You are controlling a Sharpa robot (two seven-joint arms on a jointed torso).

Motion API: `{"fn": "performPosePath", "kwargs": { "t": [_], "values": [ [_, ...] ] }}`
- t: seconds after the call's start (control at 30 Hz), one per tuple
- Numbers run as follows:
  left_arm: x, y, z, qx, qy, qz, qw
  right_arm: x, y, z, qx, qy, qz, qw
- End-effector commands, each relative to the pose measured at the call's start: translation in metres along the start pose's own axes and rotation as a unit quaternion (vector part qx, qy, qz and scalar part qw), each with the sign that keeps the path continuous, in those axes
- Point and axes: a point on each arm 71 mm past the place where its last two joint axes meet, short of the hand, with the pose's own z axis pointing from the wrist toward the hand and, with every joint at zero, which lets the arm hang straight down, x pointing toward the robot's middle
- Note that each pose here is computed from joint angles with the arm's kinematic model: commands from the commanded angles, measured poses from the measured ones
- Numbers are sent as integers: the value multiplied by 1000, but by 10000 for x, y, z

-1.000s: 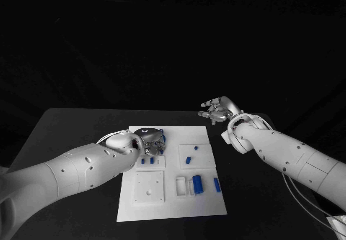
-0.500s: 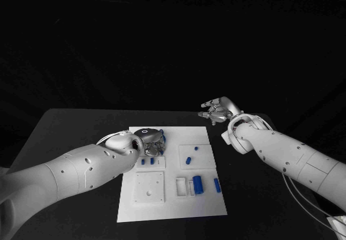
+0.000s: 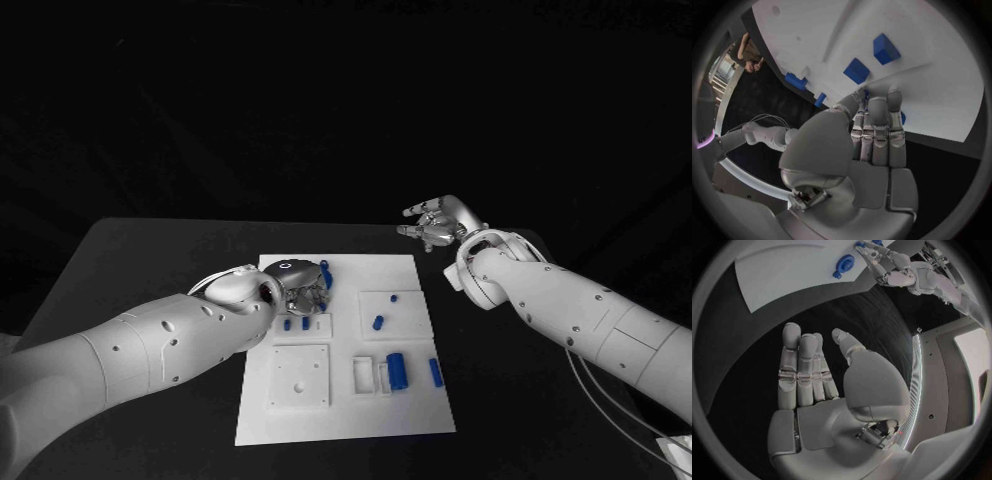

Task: Assemble the parts on the task board

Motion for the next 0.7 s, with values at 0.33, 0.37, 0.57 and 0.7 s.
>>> {"fn": "performPosePath", "kwargs": {
  "t": [0.33, 0.37, 0.57, 0.7],
  "values": [
    [-151, 36, -103, -9, -15, -59, 998, 4, 1, -2, -3, 6, 1, 1000],
    [-162, 46, -121, -10, -15, -63, 998, 2, -1, -3, -3, 6, 0, 1000],
    [-222, 104, -230, -19, -14, -80, 996, -10, -12, -5, -2, 6, -1, 1000],
    [-265, 170, -304, -26, -10, -84, 996, -21, -23, -7, -1, 5, -1, 1000]
  ]
}}
